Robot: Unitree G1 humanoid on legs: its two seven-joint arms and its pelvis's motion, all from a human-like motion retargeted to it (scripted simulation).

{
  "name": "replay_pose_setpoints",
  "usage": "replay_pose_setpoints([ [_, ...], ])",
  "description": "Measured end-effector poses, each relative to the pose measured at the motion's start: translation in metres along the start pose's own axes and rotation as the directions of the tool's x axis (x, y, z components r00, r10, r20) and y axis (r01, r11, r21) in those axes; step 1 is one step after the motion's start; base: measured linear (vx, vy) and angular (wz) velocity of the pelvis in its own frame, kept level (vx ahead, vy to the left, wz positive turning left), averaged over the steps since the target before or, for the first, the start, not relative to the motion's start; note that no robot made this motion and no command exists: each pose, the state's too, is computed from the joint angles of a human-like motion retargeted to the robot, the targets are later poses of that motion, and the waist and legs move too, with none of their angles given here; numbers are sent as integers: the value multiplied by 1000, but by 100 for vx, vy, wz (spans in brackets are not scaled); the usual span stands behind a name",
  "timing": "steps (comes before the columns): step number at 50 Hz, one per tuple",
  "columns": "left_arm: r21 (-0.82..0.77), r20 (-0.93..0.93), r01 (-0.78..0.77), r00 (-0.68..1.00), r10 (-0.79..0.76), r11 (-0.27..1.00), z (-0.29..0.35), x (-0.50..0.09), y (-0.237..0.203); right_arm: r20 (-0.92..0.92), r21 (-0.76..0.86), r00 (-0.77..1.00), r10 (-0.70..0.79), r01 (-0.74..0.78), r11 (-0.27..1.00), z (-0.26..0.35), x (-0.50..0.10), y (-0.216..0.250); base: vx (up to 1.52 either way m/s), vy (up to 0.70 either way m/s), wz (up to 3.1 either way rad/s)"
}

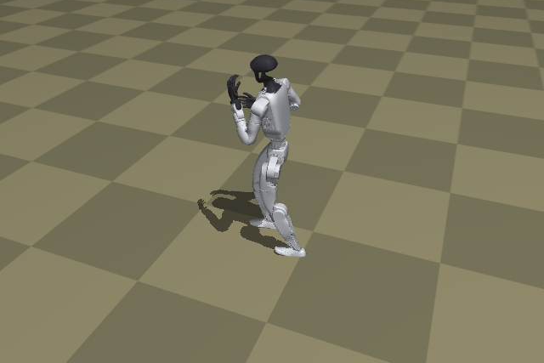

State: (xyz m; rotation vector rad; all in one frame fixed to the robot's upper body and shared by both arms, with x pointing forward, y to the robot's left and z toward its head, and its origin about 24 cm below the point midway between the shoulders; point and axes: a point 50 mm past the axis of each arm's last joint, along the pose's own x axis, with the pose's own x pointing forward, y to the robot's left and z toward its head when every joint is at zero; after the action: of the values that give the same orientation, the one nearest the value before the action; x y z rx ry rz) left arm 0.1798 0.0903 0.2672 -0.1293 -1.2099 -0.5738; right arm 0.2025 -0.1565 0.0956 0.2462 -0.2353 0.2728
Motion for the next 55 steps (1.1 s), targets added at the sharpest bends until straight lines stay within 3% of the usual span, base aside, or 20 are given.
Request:
replay_pose_setpoints([
  [4,222,-395,-62,907,148,973,-56,-42,29,3,-25,998,62,-62,998,-10,40,21,-81,6,-45],
  [9,280,-791,-223,497,357,934,-53,-180,53,218,46,957,193,-207,977,24,71,65,-66,-9,-164],
  [14,278,-928,-268,174,330,922,14,-254,43,430,-66,810,397,-411,909,74,88,111,-76,-34,-146],
  [18,242,-927,-248,226,299,938,16,-246,44,587,-185,632,506,-503,844,117,95,151,-85,-41,-87],
  [20,288,-880,-203,330,342,936,-8,-227,52,613,-259,584,532,-488,834,128,99,159,-82,-35,-83],
  [23,428,-714,-194,526,462,882,-57,-171,66,530,-369,692,490,-332,868,106,109,133,-76,-31,-14],
  [28,437,-271,-415,786,556,798,-87,-27,62,162,-368,980,117,-50,928,19,60,26,-70,-22,87],
  [33,455,171,-429,902,397,780,-32,77,58,-247,-434,958,-146,25,900,-30,-38,-46,-81,-10,64],
  [36,419,399,-399,888,230,815,14,130,40,-349,-424,922,-168,4,906,-31,-66,-60,-95,-6,18],
  [39,372,468,-270,881,73,888,34,175,8,-337,-371,934,-120,-15,929,-35,-58,-47,-96,-10,26],
  [43,399,303,-101,953,-27,912,1,166,-4,-175,-402,985,8,-79,912,-27,-9,-16,-86,-17,-6],
  [47,225,-80,2,997,17,974,-59,53,18,132,-414,979,157,-89,906,14,54,25,-77,-28,-47],
  [51,4,-616,-196,772,157,981,-75,-103,36,471,-344,851,232,-65,937,81,95,66,-83,-33,-14],
  [55,23,-875,-364,444,195,931,-22,-202,50,738,-344,596,318,-74,936,161,104,100,-93,-29,-11],
])
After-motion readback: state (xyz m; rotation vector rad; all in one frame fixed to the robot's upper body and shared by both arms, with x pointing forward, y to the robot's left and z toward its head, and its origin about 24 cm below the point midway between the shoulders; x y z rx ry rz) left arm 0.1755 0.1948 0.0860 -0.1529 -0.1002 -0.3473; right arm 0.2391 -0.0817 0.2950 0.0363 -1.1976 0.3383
